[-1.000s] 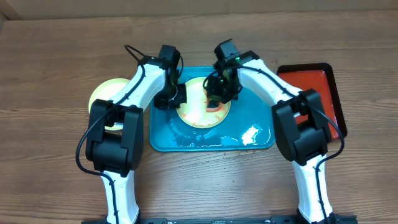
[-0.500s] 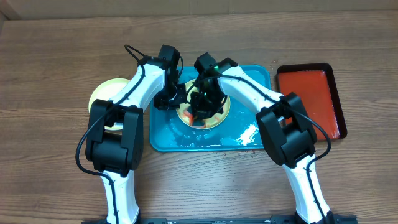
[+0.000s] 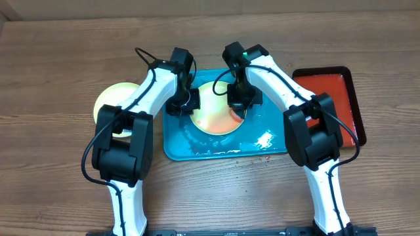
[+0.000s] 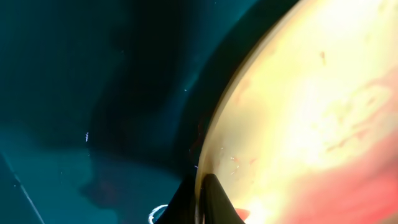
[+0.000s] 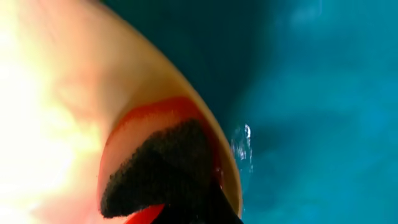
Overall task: Clean dirty plates on tray and stack at the side
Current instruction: 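Scrub second yellow plate with sponge while left gripper holds it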
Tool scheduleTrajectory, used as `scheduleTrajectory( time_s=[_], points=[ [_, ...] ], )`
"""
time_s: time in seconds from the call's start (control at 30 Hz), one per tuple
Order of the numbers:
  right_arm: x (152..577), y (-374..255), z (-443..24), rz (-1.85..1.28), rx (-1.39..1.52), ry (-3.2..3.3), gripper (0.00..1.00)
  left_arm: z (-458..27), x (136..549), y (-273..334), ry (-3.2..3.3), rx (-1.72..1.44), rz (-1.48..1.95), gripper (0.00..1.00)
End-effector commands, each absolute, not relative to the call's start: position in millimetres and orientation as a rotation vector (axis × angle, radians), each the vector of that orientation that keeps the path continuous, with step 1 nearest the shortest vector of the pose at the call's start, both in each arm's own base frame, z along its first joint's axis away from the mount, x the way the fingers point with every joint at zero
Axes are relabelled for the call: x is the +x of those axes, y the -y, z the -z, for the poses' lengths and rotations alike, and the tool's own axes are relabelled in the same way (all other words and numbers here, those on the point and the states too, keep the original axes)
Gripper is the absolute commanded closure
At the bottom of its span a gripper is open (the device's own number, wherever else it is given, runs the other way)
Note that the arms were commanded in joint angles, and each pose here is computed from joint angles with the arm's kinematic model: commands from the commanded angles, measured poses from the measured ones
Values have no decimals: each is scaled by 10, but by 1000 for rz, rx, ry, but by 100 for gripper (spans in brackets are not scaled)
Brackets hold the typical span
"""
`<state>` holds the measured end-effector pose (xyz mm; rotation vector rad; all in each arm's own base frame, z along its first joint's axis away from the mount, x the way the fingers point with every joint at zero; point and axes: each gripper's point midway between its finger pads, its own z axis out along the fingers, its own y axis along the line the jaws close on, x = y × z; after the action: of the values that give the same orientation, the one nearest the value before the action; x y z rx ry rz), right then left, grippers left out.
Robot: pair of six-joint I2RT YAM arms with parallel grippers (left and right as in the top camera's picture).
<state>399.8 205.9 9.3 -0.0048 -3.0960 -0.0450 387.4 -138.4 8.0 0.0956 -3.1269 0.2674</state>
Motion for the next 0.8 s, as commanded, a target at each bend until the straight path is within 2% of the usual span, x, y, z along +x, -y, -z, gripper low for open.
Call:
scheduleTrajectory(
  time_s=[0.0,0.2,0.4,0.6,0.67,0.77],
  points=[
    [4207,-2049,168,20,53,3158,96,73,3759,1333,3091,86,-205,96],
    [4166,-2803,390,515,155,3074,96,73,3759,1332,3091,79,-204,96],
    [3728,-3344,505,802,309,2843,96,73,3760,1332,3092,79,-205,96],
    [3418,-3502,362,816,393,2735,96,73,3760,1332,3092,73,-205,96],
    [3277,-3374,305,754,404,2680,96,73,3759,1332,3092,73,-205,96],
    [3291,-3182,298,663,369,2694,96,73,3757,1332,3091,73,-204,96]
  ],
)
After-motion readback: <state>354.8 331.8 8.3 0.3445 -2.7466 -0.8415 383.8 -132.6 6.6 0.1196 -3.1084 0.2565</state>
